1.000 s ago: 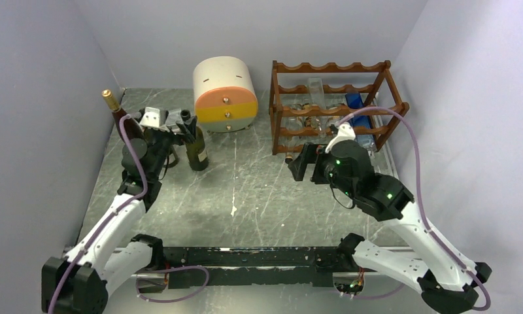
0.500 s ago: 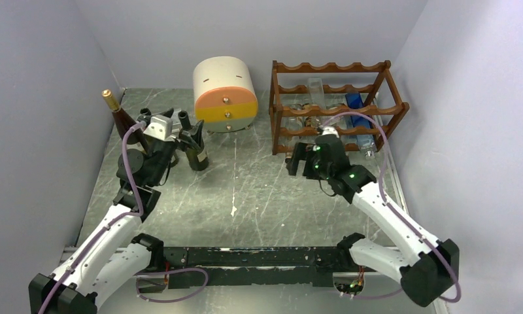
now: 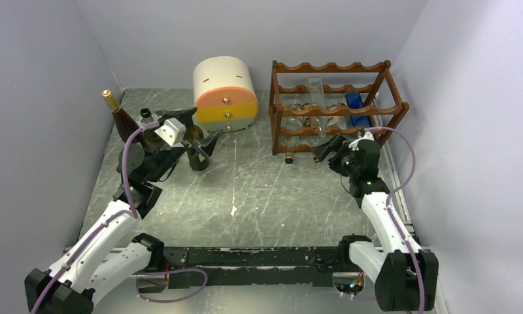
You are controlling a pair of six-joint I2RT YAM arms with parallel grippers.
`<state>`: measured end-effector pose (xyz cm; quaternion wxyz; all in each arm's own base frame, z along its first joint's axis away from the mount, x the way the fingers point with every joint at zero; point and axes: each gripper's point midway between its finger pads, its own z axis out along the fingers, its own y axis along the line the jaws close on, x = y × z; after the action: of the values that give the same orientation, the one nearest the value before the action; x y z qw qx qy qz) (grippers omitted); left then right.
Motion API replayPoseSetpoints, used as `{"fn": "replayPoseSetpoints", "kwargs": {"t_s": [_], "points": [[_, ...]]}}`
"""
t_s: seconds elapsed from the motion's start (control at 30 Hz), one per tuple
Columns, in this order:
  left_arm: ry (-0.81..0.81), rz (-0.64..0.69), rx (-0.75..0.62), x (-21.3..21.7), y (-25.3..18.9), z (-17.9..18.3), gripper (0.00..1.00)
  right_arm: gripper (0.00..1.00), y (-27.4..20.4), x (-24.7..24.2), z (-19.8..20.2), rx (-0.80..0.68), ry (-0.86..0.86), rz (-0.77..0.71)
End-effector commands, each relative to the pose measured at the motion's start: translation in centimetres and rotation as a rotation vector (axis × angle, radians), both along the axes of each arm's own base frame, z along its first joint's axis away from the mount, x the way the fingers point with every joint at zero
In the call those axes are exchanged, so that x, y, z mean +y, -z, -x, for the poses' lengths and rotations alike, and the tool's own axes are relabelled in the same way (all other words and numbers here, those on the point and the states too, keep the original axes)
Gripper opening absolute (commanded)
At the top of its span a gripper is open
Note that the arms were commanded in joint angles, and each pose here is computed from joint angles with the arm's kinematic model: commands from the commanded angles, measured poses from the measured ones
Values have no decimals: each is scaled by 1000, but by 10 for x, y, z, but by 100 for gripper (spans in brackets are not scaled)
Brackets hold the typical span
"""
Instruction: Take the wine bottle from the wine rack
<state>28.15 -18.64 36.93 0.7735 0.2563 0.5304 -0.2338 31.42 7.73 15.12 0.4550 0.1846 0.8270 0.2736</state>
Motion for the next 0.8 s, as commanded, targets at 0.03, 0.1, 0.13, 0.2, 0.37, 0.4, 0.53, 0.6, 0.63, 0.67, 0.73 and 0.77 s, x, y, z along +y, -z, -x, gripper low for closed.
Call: {"fn": "replayPoseSetpoints", "kwargs": {"t_s": [0.03, 0.1, 0.13, 0.2, 0.37, 0.4, 0.53, 0.6, 0.63, 0.67, 0.73, 0.77], "points": [[157, -34, 23, -28, 2, 12, 100, 87, -19, -12, -27, -164, 20, -131], [173, -42, 39, -32, 5, 10, 100, 84, -15, -16, -34, -183, 24, -156], [178, -46, 46, -33, 8, 9, 100, 83, -13, -16, -38, -191, 18, -163], [177, -49, 53, -35, 11, 8, 99, 78, -7, -14, -46, -186, 0, -180], [133, -60, 74, -34, 17, 0, 99, 75, -3, -11, -61, -222, -30, -213], [131, -63, 72, -34, 17, 1, 100, 75, -3, -10, -63, -226, -35, -214], [133, -56, 54, -36, 19, 4, 100, 75, -2, -11, -74, -228, -41, -220], [137, -65, 42, -38, 21, 6, 100, 75, -1, -12, -79, -226, -38, -235], [144, -74, 41, -42, 24, 8, 100, 75, -2, -12, -81, -230, -38, -242], [147, -82, 42, -44, 26, 8, 100, 75, -3, -12, -82, -235, -40, -245], [153, -99, 52, -50, 30, 9, 100, 74, -4, -13, -86, -239, -38, -251], [155, -109, 54, -52, 32, 9, 100, 73, -4, -13, -87, -234, -40, -254]]}}
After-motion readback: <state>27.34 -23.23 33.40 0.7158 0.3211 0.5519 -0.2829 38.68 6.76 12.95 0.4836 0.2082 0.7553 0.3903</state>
